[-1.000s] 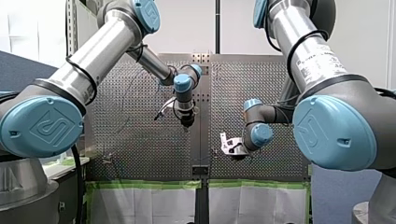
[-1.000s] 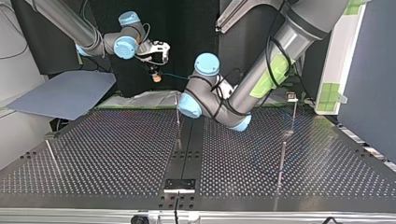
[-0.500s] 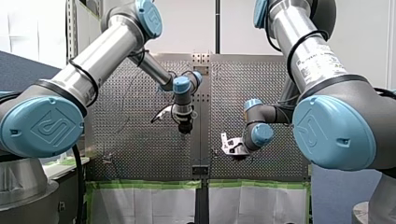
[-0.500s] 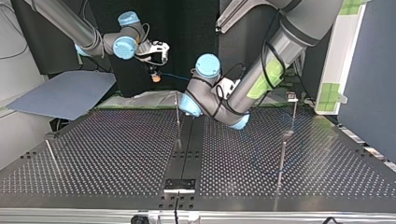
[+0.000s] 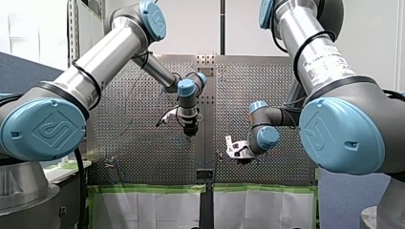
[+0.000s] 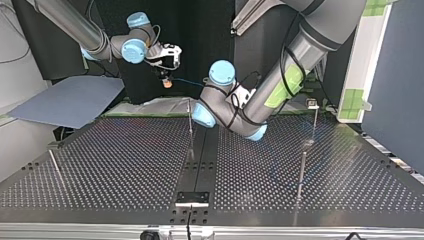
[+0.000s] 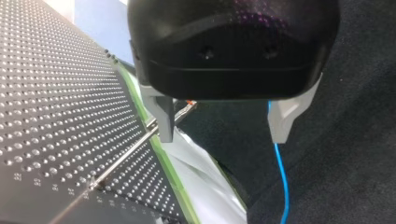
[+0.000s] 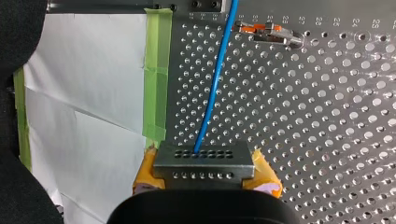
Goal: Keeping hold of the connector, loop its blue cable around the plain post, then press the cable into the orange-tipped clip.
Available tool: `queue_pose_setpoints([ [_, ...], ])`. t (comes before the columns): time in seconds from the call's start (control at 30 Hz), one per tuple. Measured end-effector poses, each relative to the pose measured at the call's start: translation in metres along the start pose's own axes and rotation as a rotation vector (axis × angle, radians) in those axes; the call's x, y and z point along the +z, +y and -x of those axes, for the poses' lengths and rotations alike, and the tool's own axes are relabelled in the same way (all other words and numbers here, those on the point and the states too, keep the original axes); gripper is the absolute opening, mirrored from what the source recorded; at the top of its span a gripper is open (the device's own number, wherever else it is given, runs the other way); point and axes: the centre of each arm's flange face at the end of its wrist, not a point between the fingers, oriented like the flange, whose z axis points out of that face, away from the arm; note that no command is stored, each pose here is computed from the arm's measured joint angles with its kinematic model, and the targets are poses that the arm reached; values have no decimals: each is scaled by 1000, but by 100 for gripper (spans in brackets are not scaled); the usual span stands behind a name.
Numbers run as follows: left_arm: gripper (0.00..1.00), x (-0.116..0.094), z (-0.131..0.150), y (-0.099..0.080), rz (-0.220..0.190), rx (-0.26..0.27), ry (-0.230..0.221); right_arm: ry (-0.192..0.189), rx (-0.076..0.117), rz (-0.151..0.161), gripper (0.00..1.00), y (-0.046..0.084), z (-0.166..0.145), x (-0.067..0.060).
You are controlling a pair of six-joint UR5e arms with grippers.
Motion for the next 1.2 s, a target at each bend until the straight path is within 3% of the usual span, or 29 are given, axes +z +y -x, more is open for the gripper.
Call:
queue_pose_setpoints([
  [0.23, 99, 5, -1, 0, 9, -4, -5, -2, 0, 1, 0, 0, 0, 0],
  [0.6, 99, 48, -31, -20, -3, 31, 79, 1, 0, 2, 0, 0, 0, 0],
  [1.2, 99, 68, -25, -18, 7, -19, 7, 3, -3, -1, 0, -1, -1, 1],
])
